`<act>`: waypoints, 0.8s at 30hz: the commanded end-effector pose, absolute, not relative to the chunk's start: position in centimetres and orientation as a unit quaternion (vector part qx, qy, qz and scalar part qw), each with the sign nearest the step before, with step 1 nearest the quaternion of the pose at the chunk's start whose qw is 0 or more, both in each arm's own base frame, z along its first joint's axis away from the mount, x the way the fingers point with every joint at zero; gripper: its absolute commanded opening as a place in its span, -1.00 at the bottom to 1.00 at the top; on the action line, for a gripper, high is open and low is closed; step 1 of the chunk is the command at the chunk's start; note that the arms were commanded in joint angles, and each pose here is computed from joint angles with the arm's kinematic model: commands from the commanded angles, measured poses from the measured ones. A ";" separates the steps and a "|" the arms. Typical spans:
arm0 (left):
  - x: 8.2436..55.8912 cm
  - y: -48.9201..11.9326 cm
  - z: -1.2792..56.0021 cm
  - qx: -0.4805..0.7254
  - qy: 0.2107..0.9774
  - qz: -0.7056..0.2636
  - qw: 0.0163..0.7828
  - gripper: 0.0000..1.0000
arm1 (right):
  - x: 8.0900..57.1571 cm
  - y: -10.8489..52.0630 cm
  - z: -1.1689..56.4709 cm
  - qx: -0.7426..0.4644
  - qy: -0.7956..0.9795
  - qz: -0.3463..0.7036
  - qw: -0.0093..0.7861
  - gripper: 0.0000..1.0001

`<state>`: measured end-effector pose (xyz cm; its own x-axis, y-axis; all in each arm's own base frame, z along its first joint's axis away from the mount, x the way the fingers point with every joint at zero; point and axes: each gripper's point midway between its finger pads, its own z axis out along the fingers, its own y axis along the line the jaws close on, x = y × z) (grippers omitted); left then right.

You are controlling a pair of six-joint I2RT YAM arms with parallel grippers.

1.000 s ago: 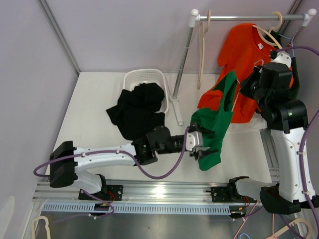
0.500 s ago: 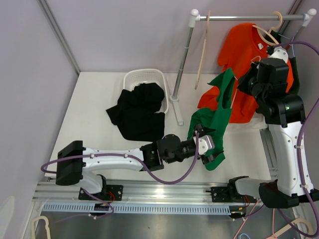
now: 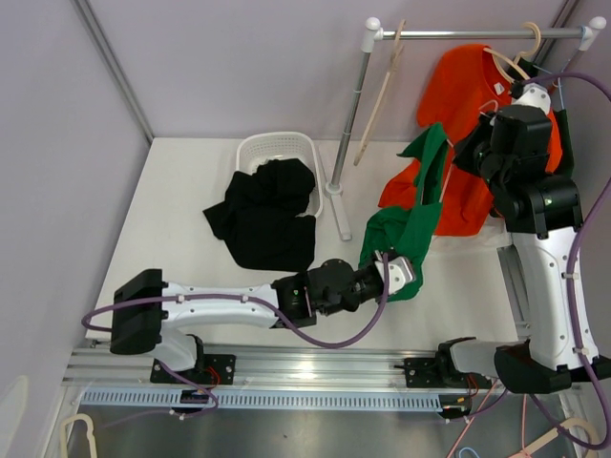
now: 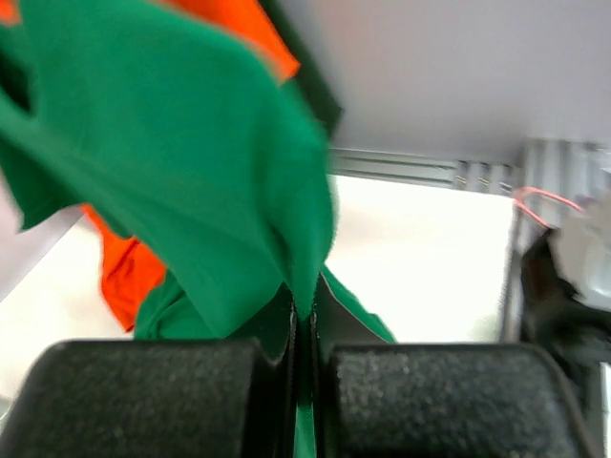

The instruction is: Remove the t-shirt from the hanger

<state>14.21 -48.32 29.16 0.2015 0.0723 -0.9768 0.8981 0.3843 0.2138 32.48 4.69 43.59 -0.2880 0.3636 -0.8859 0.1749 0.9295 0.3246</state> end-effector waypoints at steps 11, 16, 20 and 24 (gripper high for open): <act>-5.6 -44.4 24.1 0.633 0.394 -0.538 0.393 -0.99 | 37.7 6.4 45.2 0.154 0.797 0.086 0.578 -1.00; -0.4 -46.3 19.8 0.597 0.498 -0.481 0.405 -0.99 | 35.8 7.2 43.5 0.120 0.837 0.086 0.526 -1.00; 7.6 -47.1 22.5 0.483 0.602 -0.466 0.433 -0.99 | 33.4 7.3 42.2 0.097 0.859 0.084 0.496 -1.00; 15.5 -45.3 26.1 0.357 0.695 -0.433 0.449 -0.99 | 30.8 6.9 43.3 0.085 0.855 0.091 0.504 -1.00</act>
